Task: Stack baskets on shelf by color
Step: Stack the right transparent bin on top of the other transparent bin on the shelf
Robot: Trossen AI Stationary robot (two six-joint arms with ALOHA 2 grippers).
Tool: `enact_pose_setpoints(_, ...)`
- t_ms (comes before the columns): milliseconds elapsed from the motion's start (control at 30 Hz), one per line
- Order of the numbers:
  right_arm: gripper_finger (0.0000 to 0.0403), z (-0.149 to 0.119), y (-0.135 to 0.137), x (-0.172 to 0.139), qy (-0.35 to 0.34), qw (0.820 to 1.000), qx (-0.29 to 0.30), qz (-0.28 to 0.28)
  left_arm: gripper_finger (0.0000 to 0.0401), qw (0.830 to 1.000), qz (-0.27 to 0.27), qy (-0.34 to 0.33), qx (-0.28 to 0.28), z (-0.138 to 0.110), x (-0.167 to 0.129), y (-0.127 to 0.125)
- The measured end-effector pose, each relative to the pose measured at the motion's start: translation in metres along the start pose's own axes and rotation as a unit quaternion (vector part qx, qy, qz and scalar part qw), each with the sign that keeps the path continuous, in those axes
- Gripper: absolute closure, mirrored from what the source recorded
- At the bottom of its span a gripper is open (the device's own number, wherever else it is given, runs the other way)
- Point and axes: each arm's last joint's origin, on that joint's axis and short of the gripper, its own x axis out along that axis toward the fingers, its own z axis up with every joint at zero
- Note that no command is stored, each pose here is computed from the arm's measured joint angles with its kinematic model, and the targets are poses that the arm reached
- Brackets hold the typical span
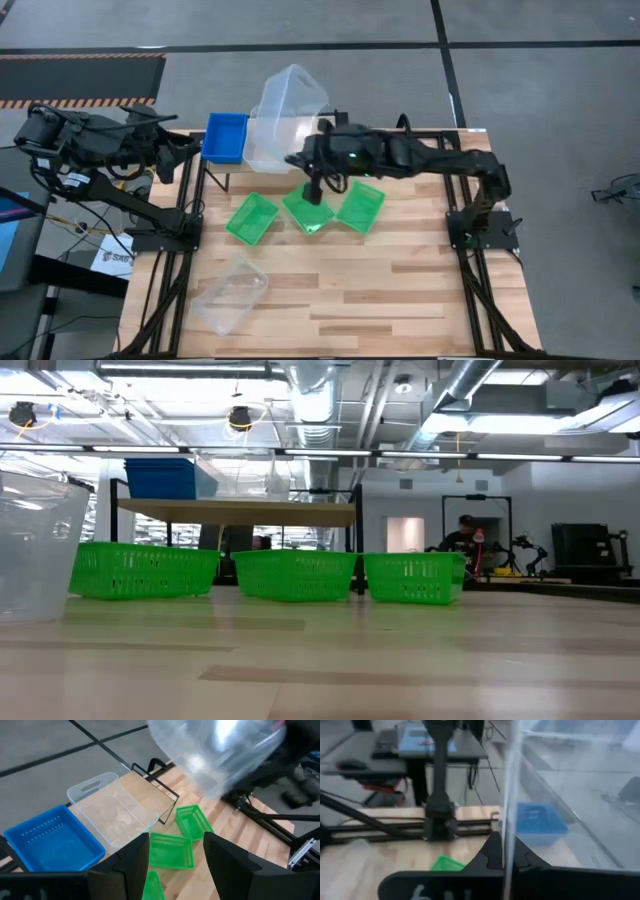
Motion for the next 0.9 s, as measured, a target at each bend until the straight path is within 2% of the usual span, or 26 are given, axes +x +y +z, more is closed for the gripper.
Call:
enact_pose_setpoints(33,0.0400,-0.007,-0.007,0.007,0.019,1.000,0.002,-0.008,0.0225,1.000,0.000,0.000,0.002,0.000,0.000,0.000)
enact_pose_setpoints(100,0.0400,-0.013,-0.019,0.030,0.008,1.000,0.015,-0.026,0.0225,1.000,0.001,-0.001,0.006,0.000,0.000,0.000)
enact_pose_setpoints(167,0.0400,-0.024,-0.032,0.040,0.035,0.999,0.010,-0.036,0.0225,1.000,0.001,-0.001,0.011,0.000,0.000,0.000)
enact_pose_setpoints(200,0.0400,-0.026,-0.038,0.048,0.028,0.999,0.010,-0.042,0.0225,1.000,0.001,-0.001,0.014,0.000,0.000,0.000)
enact_pose_setpoints(233,0.0400,-0.026,-0.044,0.055,0.012,0.999,0.014,-0.042,0.0225,1.000,0.001,-0.001,0.017,0.000,0.000,0.000)
enact_pose_setpoints(367,0.0399,-0.041,-0.061,0.075,0.030,0.999,0.012,-0.037,0.0225,1.000,0.002,-0.002,0.031,0.000,0.000,0.000)
enact_pose_setpoints(667,0.0396,-0.063,-0.071,0.099,0.061,0.998,-0.002,-0.026,0.0225,0.999,0.011,-0.009,0.049,0.001,0.000,0.001)
enact_pose_setpoints(900,0.0394,-0.068,-0.070,0.099,0.079,0.996,-0.017,-0.021,0.0225,0.998,0.029,-0.023,0.055,0.001,0.000,0.001)
